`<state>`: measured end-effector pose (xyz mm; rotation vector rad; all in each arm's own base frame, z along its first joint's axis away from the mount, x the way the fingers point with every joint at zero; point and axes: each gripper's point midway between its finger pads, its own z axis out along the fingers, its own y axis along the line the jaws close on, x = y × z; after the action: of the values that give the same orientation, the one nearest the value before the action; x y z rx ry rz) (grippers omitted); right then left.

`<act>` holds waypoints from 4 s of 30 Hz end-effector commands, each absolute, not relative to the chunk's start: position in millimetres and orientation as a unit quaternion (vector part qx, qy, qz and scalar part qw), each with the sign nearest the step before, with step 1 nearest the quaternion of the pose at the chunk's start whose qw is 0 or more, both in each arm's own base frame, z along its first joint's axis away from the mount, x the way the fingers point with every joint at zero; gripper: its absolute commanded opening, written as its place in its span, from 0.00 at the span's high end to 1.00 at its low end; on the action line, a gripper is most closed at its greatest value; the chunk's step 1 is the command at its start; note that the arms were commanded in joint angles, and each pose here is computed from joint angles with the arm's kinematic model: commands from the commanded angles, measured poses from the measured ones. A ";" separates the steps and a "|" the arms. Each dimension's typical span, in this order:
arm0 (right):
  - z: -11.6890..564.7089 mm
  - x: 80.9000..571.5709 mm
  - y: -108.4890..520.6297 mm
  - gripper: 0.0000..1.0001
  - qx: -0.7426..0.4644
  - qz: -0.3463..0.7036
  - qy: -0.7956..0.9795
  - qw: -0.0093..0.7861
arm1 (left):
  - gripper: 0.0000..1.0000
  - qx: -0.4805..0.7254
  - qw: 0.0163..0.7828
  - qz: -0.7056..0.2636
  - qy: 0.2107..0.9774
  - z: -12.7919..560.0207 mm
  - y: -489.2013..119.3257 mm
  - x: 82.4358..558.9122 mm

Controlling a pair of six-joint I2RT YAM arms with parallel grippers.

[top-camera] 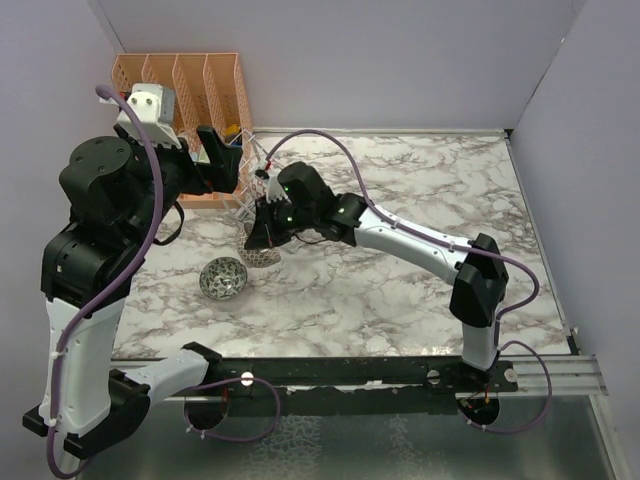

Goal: Load the bowls into the dish rack

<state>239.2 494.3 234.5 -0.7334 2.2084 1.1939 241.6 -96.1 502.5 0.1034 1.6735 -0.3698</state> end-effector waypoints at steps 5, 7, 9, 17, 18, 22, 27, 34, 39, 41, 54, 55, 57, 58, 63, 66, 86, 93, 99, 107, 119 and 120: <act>374.1 276.1 485.5 0.99 -0.143 0.642 0.684 0.314 | 0.01 0.044 0.683 -0.163 0.710 530.7 -89.8 233.6; 386.2 292.2 481.7 0.99 -0.110 0.664 0.664 0.326 | 0.01 0.046 0.684 -0.166 0.709 531.8 -91.1 233.6; 397.7 307.3 480.8 0.99 -0.082 0.686 0.640 0.336 | 0.01 0.047 0.684 -0.168 0.708 532.5 -92.0 233.5; 410.8 370.5 470.1 0.99 0.091 0.756 0.551 0.341 | 0.01 0.049 0.685 -0.173 0.706 536.0 -91.8 229.6; 409.2 377.3 468.6 0.99 0.112 0.765 0.538 0.335 | 0.01 0.049 0.684 -0.173 0.707 535.5 -92.1 229.5; 396.5 400.5 472.0 0.99 0.179 0.787 0.508 0.302 | 0.01 0.054 0.680 -0.171 0.711 531.7 -92.7 229.5; 394.6 423.2 456.4 0.99 0.249 0.795 0.454 0.316 | 0.01 0.056 0.676 -0.170 0.715 528.1 -94.0 230.7; 372.7 439.3 457.0 0.99 0.287 0.784 0.454 0.312 | 0.01 0.063 0.670 -0.169 0.720 521.5 -96.0 232.2; 351.6 444.7 456.6 0.99 0.311 0.775 0.461 0.299 | 0.01 0.064 0.669 -0.167 0.721 519.5 -95.9 232.9; 346.6 445.0 457.6 0.99 0.314 0.778 0.459 0.292 | 0.01 0.065 0.668 -0.166 0.723 518.0 -96.0 232.9; 308.0 450.3 465.6 0.99 0.331 0.766 0.481 0.270 | 0.01 0.067 0.666 -0.162 0.725 514.8 -95.7 232.5; 304.4 450.7 466.8 0.99 0.332 0.766 0.482 0.266 | 0.01 0.067 0.665 -0.162 0.726 513.8 -95.8 232.8; 299.6 450.6 470.5 0.99 0.330 0.767 0.485 0.259 | 0.01 0.067 0.664 -0.161 0.727 513.1 -95.7 233.2; 298.1 450.9 472.1 0.99 0.327 0.768 0.487 0.257 | 0.01 0.067 0.664 -0.161 0.727 512.5 -95.8 233.6; 287.3 449.8 478.2 0.96 0.322 0.765 0.500 0.247 | 0.01 0.066 0.664 -0.160 0.727 512.6 -95.5 233.6; 280.5 448.7 477.5 0.94 0.327 0.760 0.506 0.244 | 0.01 0.067 0.663 -0.160 0.728 511.9 -95.9 234.4; 278.4 432.8 472.6 0.55 0.339 0.729 0.554 0.216 | 0.01 0.063 0.666 -0.166 0.725 516.5 -98.1 236.6; 271.9 421.5 463.4 0.54 0.346 0.713 0.574 0.208 | 0.01 0.059 0.664 -0.169 0.726 515.8 -99.1 238.0; 273.0 405.1 453.3 0.52 0.336 0.691 0.603 0.213 | 0.01 0.057 0.664 -0.170 0.726 516.3 -99.6 238.9; 290.5 376.8 447.1 0.46 0.250 0.641 0.681 0.251 | 0.01 0.057 0.664 -0.171 0.725 517.9 -100.5 240.6; 248.2 277.2 497.0 0.26 -0.133 0.476 0.834 0.244 | 0.01 0.035 0.687 -0.152 0.710 533.2 -85.4 235.3; 244.8 265.7 503.9 0.25 -0.166 0.468 0.835 0.237 | 0.01 0.032 0.689 -0.151 0.708 534.8 -83.9 234.8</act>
<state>327.5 484.9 294.7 0.0761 2.1011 1.4620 242.5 -96.4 517.1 0.1159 1.6469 -0.3609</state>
